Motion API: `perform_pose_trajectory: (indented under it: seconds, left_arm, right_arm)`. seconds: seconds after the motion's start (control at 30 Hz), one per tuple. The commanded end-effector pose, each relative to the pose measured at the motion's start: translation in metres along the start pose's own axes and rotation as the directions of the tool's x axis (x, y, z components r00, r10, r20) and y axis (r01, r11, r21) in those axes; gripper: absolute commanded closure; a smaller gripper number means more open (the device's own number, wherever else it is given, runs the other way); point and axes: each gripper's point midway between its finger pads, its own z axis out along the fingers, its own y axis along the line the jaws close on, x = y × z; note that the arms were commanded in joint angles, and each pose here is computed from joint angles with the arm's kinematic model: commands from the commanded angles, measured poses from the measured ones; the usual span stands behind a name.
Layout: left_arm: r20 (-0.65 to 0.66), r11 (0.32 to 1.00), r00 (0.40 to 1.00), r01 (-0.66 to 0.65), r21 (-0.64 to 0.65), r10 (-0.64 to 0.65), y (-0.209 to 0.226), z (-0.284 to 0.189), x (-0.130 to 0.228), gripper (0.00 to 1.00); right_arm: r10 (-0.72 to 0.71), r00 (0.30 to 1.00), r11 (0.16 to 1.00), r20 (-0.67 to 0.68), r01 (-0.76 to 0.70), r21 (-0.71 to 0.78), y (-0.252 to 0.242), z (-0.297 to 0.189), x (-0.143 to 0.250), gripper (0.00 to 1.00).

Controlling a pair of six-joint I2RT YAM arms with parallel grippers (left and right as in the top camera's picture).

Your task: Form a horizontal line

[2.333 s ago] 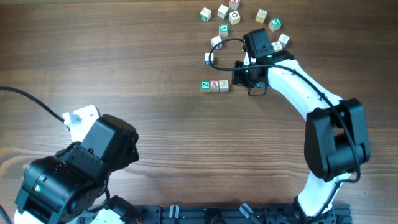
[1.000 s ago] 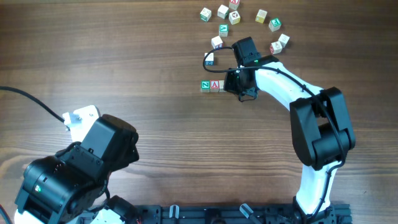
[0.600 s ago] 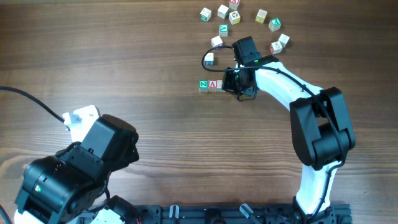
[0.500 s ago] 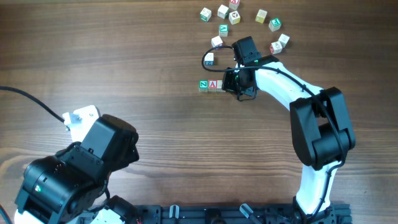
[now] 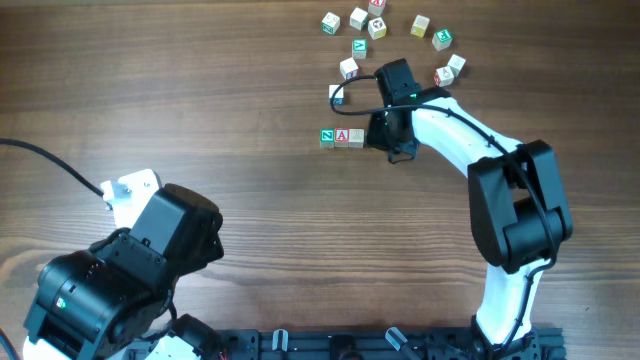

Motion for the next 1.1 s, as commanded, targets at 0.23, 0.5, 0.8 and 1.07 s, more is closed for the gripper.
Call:
perform_pose_trajectory:
  seconds: [0.23, 0.5, 0.8, 1.07]
  left_arm:
    - [0.003, 1.000, 1.000, 0.005, 0.005, -0.005, 0.000, -0.001, 0.000, 0.00]
    - [0.003, 1.000, 1.000, 0.005, 0.005, -0.005, 0.000, -0.001, 0.000, 0.00]
    - [0.003, 1.000, 1.000, 0.005, 0.005, -0.005, 0.000, -0.001, 0.000, 0.00]
    - [0.003, 1.000, 1.000, 0.005, 0.005, -0.005, 0.000, -0.001, 0.000, 0.00]
  right_arm:
    - [0.015, 0.969, 0.989, 0.247, -0.051, 0.142, -0.030, -0.100, -0.040, 0.95]
    - [0.060, 0.930, 0.995, 0.363, -0.083, 0.048, -0.031, -0.186, -0.035, 0.95]
    - [0.086, 0.876, 0.996, 0.474, -0.080, -0.032, -0.043, -0.266, -0.015, 0.95]
    - [0.118, 0.809, 0.993, 0.576, -0.095, -0.070, -0.064, -0.323, 0.003, 0.95]
